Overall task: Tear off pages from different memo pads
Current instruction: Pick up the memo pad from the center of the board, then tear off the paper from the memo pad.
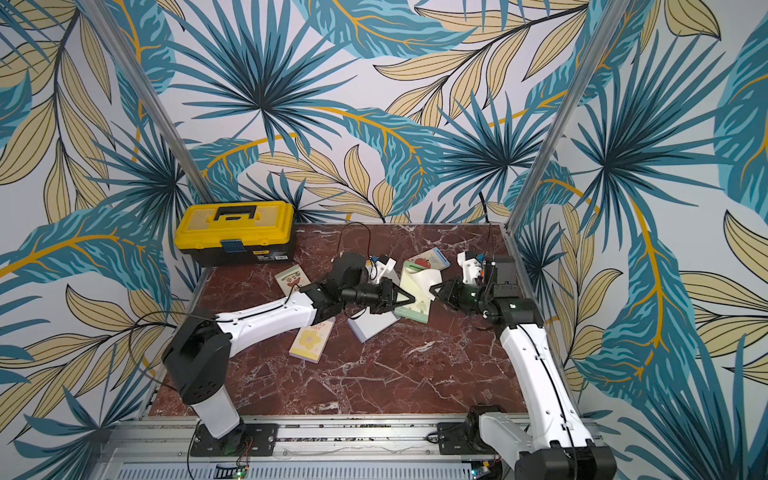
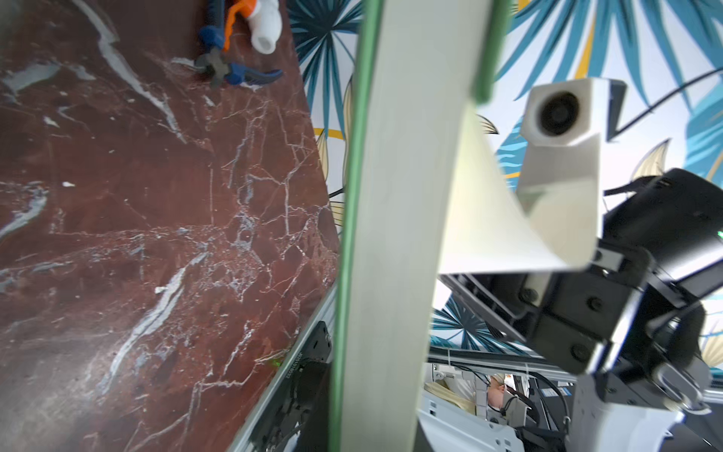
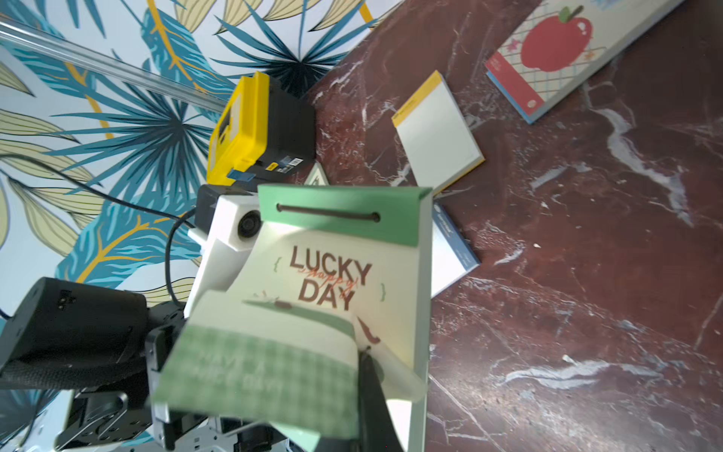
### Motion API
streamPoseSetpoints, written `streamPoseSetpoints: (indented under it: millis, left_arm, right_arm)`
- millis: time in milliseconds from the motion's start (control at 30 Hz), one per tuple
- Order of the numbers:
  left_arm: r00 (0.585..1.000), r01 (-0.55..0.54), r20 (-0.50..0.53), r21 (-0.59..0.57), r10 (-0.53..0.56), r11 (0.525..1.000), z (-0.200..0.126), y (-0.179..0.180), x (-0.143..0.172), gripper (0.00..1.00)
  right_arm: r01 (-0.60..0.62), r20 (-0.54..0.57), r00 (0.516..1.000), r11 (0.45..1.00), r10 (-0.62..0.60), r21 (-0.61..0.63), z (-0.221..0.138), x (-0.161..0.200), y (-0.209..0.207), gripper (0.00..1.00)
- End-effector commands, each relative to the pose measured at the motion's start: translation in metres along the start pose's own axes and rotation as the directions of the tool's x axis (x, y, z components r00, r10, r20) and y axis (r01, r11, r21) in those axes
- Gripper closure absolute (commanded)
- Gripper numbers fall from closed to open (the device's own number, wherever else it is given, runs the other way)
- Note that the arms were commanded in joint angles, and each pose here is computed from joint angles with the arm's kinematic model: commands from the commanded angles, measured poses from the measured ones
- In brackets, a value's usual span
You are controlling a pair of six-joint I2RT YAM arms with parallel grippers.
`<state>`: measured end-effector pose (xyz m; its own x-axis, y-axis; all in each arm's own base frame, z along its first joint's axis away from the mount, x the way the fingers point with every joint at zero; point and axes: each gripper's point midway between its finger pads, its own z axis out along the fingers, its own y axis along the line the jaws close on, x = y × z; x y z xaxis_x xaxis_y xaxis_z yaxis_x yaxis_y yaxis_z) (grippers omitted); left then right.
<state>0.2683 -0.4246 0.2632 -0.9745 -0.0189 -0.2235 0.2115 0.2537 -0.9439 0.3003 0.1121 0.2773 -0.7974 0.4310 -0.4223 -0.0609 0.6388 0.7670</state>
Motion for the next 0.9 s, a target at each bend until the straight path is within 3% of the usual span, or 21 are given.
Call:
streamPoseSetpoints:
  millis: [0,333,600,667,867]
  left_arm:
    - [0.998,-0.063,0.028,0.064,0.061,0.996,-0.023,-0.035,0.003,1.0]
    - [0.991,-0.103,0.094,0.098,0.094,0.99,-0.071,-0.059,0.008,1.0]
    - [0.974,-0.184,0.165,0.162,0.157,0.97,-0.092,-0.071,0.008,1.0]
    - [0.844,-0.42,0.375,0.02,0.382,0.907,-0.104,-0.062,-0.026,1.0]
    - [0.833,-0.376,0.446,0.026,0.326,0.926,-0.124,-0.058,-0.04,1.0]
  right_arm:
    - [-0.019,-0.021,1.0,0.993,0.016,-0.118,0.002,-0.005,0.033,1.0]
    - [-0.02,0.034,0.999,0.983,0.027,-0.181,0.001,-0.025,0.063,1.0]
    - [-0.064,0.045,0.996,0.989,0.071,-0.136,0.004,-0.023,0.051,1.0]
    - [-0.08,0.059,0.994,0.989,0.088,-0.125,0.005,-0.024,0.047,1.0]
    - [-0.106,0.08,0.99,0.986,0.117,-0.13,0.007,-0.026,0.043,1.0]
